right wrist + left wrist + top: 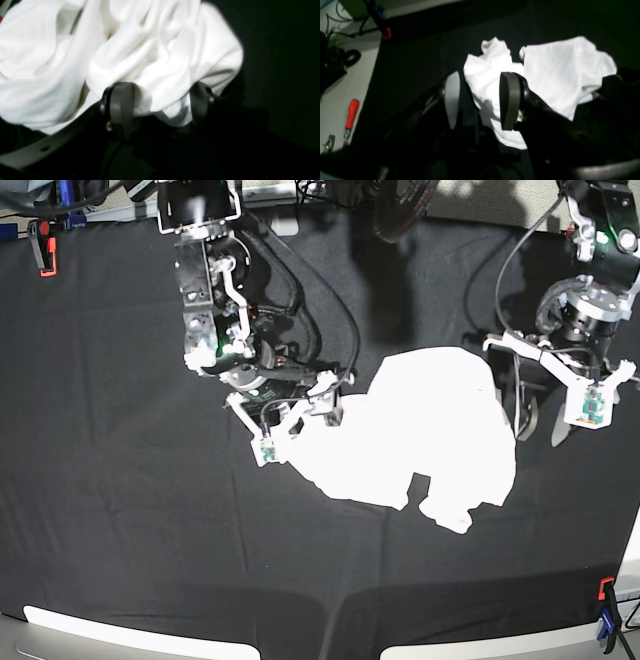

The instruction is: Layout the t-shirt on the table in an organized manner, then fold the t-shirt properly

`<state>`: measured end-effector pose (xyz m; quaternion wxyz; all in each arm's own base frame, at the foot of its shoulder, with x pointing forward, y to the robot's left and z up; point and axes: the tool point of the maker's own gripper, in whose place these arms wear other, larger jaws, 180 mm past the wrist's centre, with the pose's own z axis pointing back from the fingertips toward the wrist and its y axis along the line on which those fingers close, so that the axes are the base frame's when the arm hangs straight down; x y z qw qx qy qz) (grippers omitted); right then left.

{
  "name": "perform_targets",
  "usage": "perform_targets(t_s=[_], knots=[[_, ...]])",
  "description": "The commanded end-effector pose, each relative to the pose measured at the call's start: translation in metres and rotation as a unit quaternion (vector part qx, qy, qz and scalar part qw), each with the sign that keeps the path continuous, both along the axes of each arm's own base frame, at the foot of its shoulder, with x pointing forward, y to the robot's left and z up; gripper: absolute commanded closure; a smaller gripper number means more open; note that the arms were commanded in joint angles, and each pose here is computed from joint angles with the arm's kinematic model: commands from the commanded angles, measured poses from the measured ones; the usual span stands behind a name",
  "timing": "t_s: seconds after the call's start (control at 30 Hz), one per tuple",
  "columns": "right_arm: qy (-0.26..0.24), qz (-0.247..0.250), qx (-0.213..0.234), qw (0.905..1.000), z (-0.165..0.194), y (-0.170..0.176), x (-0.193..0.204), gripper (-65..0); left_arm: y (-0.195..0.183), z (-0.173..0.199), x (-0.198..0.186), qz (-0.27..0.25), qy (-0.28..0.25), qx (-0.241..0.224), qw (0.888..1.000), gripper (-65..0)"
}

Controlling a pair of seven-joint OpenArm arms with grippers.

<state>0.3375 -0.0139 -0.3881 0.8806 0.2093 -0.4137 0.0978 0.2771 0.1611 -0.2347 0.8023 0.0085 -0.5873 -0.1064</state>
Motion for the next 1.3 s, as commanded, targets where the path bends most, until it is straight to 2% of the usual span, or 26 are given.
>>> perform_targets(t_s=[0.0,0.1,0.27,0.3,0.33,0.47,0.6,0.67,0.77,0.87,1.0,1.13,1.27], knots=[[-0.028,0.001,0.011,0.9996,0.016,0.004,0.011,-34.4,-0.002,0.013,0.002,-0.005,-0.024,-0.002,1.0,-24.5],[-0.017,0.001,0.01,0.9998,0.008,0.004,0.009,-34.4,-0.002,0.013,0.002,-0.005,-0.024,-0.002,1.0,-24.5],[0.025,-0.008,0.008,0.9996,-0.027,0.002,0.008,-34.0,-0.002,0.013,0.002,-0.005,-0.024,-0.002,1.0,-24.5],[0.03,-0.009,0.008,0.9995,-0.031,0.002,0.009,-32.1,-0.002,0.013,0.002,-0.005,-0.024,-0.002,1.0,-24.5],[0.032,-0.009,0.008,0.9994,-0.033,0.002,0.01,-27.4,-0.002,0.013,0.002,-0.005,-0.024,-0.002,1.0,-24.5],[0.022,-0.004,0.005,0.9997,-0.023,0.002,0.019,0.0,-0.002,0.013,0.002,-0.005,-0.024,-0.001,1.0,-24.5],[0.006,0.036,-0.01,0.9993,-0.007,0.002,0.02,0.0,-0.002,0.013,0.002,-0.005,-0.024,-0.001,1.0,-24.5],[-0.01,0.065,-0.037,0.9971,0.005,-0.004,0.019,0.0,-0.002,0.013,0.002,-0.005,-0.024,-0.001,1.0,-24.5],[-0.033,0.058,-0.111,0.9916,0.024,-0.034,0.026,0.0,-0.002,0.013,0.002,-0.005,-0.024,-0.001,1.0,-24.5],[-0.066,0.011,-0.165,0.984,0.055,-0.077,0.037,0.0,-0.002,0.013,0.002,-0.005,-0.023,-0.001,1.0,-24.5],[-0.098,-0.082,-0.183,0.9747,0.095,-0.146,0.043,0.0,-0.002,0.013,0.002,-0.005,-0.024,-0.001,1.0,-24.5],[-0.097,-0.161,-0.198,0.9622,0.111,-0.222,0.035,0.0,-0.002,0.013,0.002,-0.005,-0.024,-0.002,1.0,-24.5],[-0.094,-0.229,-0.232,0.9405,0.131,-0.296,0.019,0.0,-0.002,0.013,0.002,-0.005,-0.024,-0.002,1.0,-24.5]])
